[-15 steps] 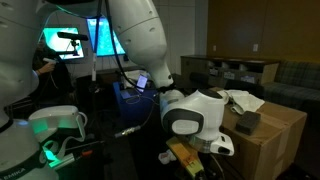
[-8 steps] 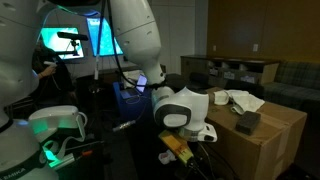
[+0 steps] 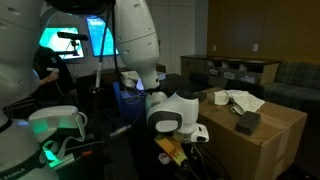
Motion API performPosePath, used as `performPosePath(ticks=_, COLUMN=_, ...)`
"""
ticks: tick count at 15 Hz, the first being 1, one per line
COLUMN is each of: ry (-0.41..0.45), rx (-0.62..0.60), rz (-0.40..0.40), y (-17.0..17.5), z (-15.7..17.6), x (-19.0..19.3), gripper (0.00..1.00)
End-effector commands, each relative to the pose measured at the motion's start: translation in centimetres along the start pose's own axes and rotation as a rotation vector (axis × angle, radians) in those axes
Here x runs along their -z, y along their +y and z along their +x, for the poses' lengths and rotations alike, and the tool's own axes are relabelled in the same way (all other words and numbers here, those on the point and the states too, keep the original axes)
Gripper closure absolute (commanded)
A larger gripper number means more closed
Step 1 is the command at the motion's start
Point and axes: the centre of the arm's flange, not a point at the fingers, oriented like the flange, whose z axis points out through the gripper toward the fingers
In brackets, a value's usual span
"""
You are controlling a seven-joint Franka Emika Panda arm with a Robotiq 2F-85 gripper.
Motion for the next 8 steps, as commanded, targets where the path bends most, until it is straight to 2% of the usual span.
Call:
performPosePath(ticks=1, ry=0.054, rx=-0.006, rz=-0.009, y=-0.1, z=-0.2, x=-2.0, gripper=0.0)
performPosePath(ticks=8, ry=0.072, rx=0.0, rz=-0.039, y=0.2, z=-0.2, x=-4.7, gripper=0.0)
